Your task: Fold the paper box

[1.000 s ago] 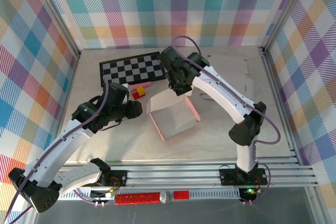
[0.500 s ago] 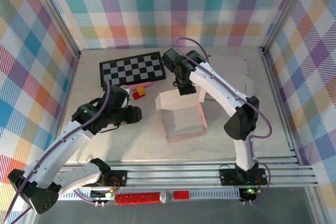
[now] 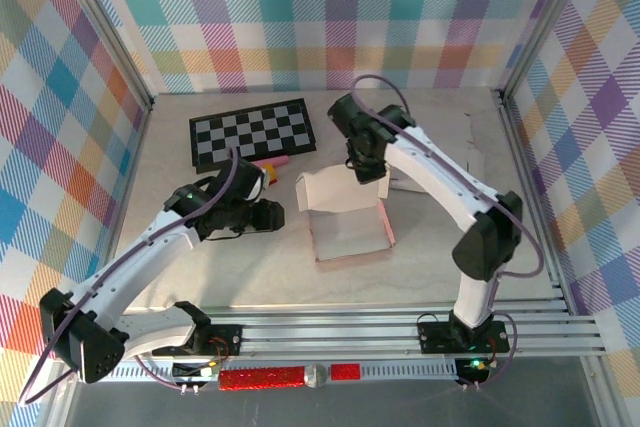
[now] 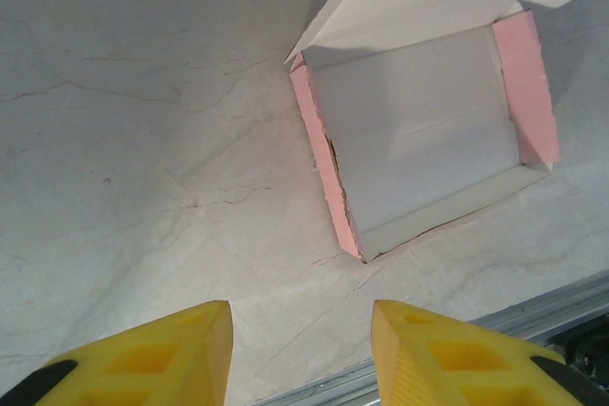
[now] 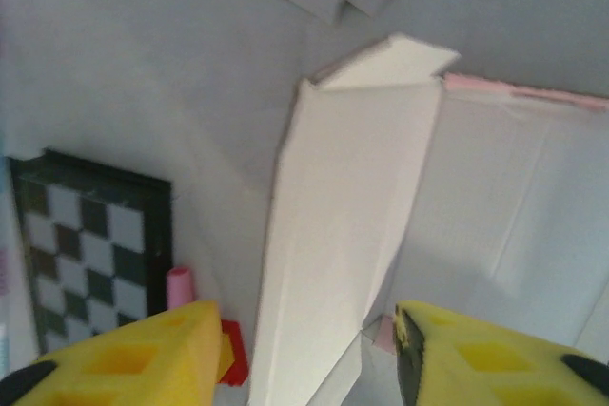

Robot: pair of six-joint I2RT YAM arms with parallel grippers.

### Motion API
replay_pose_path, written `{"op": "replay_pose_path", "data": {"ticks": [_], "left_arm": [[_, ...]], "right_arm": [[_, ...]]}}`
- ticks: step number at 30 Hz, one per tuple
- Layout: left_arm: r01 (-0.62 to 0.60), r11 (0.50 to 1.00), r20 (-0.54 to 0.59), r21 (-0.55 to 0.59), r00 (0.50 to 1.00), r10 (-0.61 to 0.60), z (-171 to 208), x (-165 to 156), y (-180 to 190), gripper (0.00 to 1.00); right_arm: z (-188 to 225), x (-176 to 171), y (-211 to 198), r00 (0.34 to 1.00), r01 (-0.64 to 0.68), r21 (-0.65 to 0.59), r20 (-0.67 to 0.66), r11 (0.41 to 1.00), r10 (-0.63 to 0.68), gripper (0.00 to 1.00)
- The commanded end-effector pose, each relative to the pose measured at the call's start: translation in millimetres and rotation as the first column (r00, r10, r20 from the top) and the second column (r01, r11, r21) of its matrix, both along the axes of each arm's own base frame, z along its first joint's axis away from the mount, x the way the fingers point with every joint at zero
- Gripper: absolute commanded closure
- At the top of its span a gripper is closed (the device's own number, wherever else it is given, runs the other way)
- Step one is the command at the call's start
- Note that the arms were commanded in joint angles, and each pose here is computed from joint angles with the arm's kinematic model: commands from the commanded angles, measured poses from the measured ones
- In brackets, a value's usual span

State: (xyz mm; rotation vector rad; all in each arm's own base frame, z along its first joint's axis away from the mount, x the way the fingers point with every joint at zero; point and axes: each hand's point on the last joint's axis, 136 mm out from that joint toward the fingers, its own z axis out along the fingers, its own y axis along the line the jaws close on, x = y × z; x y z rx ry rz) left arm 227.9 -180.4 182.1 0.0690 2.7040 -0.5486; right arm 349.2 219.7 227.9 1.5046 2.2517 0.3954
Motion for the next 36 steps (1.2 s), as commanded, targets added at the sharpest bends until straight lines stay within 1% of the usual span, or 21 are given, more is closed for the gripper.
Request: {"op": "replay_pose_path", "data": {"ticks": [1, 2, 3, 5, 6, 7, 8, 9, 11, 13, 14, 15, 18, 20, 22, 25, 31, 36], "left_arm": [[0.075, 0.997, 0.06, -0.031, 0.995, -0.073, 17, 13, -18, 0.57], [0.09, 0.996, 0.065, -0.026, 0.994, -0.088, 19, 16, -20, 0.57], [0.113, 0.993, 0.069, -0.017, 0.991, -0.111, 20, 20, -24, 0.57], [0.154, 0.988, 0.068, 0.008, 0.986, -0.154, 21, 25, -28, 0.57], [0.176, 0.984, 0.072, 0.022, 0.982, -0.177, 23, 28, -30, 0.57], [0.196, 0.98, 0.074, 0.037, 0.977, -0.198, 25, 31, -32, 0.57], [0.216, 0.975, 0.074, 0.046, 0.973, -0.219, 26, 33, -34, 0.57], [0.238, 0.97, 0.074, 0.056, 0.968, -0.242, 28, 35, -36, 0.57], [0.265, 0.961, 0.066, 0.082, 0.96, -0.271, 28, 38, -38, 0.57], [0.279, 0.954, 0.061, 0.112, 0.956, -0.287, 29, 42, -36, 0.57], [0.283, 0.951, 0.059, 0.126, 0.955, -0.292, 28, 43, -35, 0.57], [0.289, 0.948, 0.06, 0.137, 0.952, -0.299, 28, 45, -34, 0.57], [0.296, 0.94, 0.044, 0.167, 0.951, -0.307, 22, 49, -31, 0.57], [0.303, 0.937, 0.037, 0.174, 0.949, -0.314, 19, 53, -32, 0.57], [0.301, 0.937, 0.032, 0.177, 0.95, -0.312, 15, 58, -34, 0.56], [0.301, 0.936, 0.018, 0.183, 0.951, -0.31, 5, 63, -37, 0.56], [0.275, 0.937, 0.01, 0.214, 0.959, -0.284, -9, 75, -34, 0.56], [0.273, 0.941, 0.004, 0.199, 0.96, -0.279, -16, 81, -38, 0.57]], "right_arm": [[42, 14, -12, 0.933, -0.297, -0.108, 0.176, 0.949, 0.313, 0.4], [49, 16, -16, 0.899, -0.363, -0.145, 0.204, 0.92, 0.387, 0.38], [57, 16, -22, 0.85, -0.437, -0.193, 0.232, 0.879, 0.473, 0.36], [70, 14, -29, 0.693, -0.595, -0.305, 0.275, 0.743, 0.667, 0.32], [75, 9, -32, 0.589, -0.669, -0.352, 0.286, 0.655, 0.756, 0.28], [80, 3, -34, 0.475, -0.735, -0.379, 0.304, 0.563, 0.826, 0.27], [80, -4, -38, 0.399, -0.776, -0.392, 0.302, 0.494, 0.866, 0.27], [77, -12, -48, 0.351, -0.804, -0.403, 0.27, 0.437, 0.896, 0.26], [64, -22, -66, 0.306, -0.848, -0.396, 0.18, 0.353, 0.935, 0.26], [52, -30, -73, 0.246, -0.885, -0.382, 0.104, 0.267, 0.964, 0.27], [44, -32, -73, 0.226, -0.899, -0.366, 0.079, 0.24, 0.971, 0.27], [35, -33, -73, 0.211, -0.913, -0.345, 0.057, 0.217, 0.976, 0.26], [11, -32, -71, 0.181, -0.942, -0.285, 0.017, 0.178, 0.983, 0.31], [-3, -27, -76, 0.185, -0.941, -0.291, -0.023, 0.17, 0.983, 0.31], [-13, -22, -80, 0.176, -0.94, -0.306, -0.062, 0.149, 0.982, 0.31], [-24, -14, -78, 0.135, -0.946, -0.308, -0.082, 0.104, 0.987, 0.33], [-36, -4, -64, 0.085, -0.958, -0.279, -0.061, 0.065, 0.994, 0.41], [-53, -3, -64, 0.08, -0.965, -0.258, -0.088, 0.055, 0.993, 0.43]]}}
